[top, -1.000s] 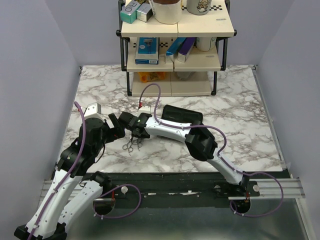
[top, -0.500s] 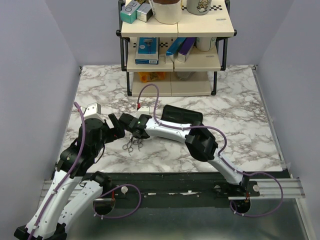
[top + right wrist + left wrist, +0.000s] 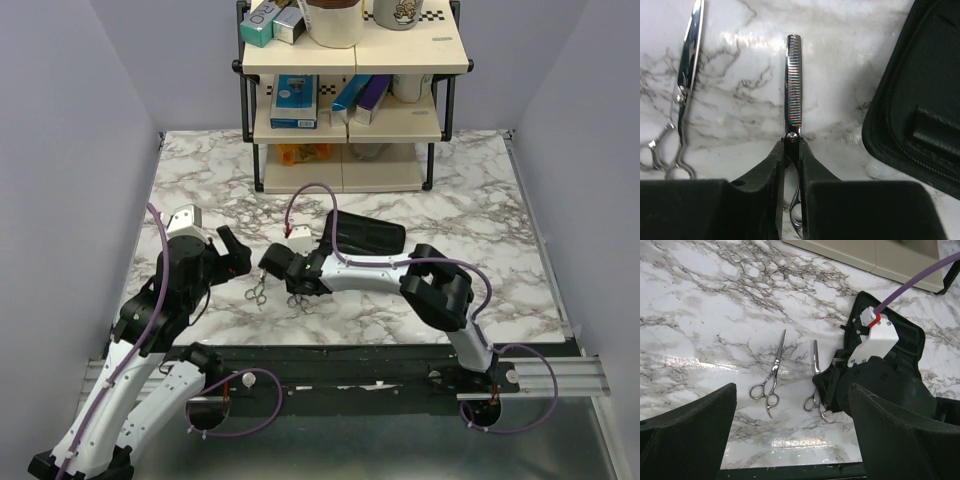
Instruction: Sort the hair-cutting tools
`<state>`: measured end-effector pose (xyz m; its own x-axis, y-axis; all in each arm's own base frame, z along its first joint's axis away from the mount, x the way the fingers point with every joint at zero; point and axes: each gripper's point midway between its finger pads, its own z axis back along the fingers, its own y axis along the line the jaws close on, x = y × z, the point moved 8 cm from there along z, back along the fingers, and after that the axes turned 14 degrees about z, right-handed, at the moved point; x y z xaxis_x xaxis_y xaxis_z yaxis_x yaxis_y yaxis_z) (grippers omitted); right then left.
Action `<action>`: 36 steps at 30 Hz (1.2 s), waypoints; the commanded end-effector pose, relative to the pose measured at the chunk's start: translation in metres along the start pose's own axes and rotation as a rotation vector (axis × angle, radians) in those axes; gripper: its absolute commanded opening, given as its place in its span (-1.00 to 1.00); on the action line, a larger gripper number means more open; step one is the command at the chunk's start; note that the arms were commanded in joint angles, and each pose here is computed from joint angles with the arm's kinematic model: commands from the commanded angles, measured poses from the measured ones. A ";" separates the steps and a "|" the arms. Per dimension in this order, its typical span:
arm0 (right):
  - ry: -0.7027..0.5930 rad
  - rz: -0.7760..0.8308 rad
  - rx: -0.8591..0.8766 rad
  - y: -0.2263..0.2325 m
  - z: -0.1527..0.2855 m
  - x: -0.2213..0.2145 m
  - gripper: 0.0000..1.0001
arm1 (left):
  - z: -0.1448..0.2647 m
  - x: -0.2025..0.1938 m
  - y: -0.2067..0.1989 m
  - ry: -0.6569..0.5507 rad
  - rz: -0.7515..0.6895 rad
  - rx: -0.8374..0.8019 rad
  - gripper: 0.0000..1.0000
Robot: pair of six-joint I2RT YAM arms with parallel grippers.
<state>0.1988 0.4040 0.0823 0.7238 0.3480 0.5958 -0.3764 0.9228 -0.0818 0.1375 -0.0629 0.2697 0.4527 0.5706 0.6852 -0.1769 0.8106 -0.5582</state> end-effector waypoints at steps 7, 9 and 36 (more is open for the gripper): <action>0.169 0.315 0.038 -0.030 0.039 -0.091 -0.99 | -0.009 -0.001 -0.012 0.033 0.038 -0.044 0.97; 0.133 0.348 0.064 -0.033 0.051 -0.086 -0.99 | -0.015 -0.003 -0.012 0.041 0.040 -0.039 0.96; -0.058 0.358 -0.062 -0.191 0.171 -0.030 -0.99 | -0.155 -0.068 -0.082 0.427 -0.140 0.008 0.20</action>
<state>0.1365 0.2079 0.2169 0.5496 0.5934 0.5881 -0.5496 0.7870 -0.2804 0.2410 -0.1629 0.1916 0.7821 0.3867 0.4887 -0.1481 0.8771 -0.4570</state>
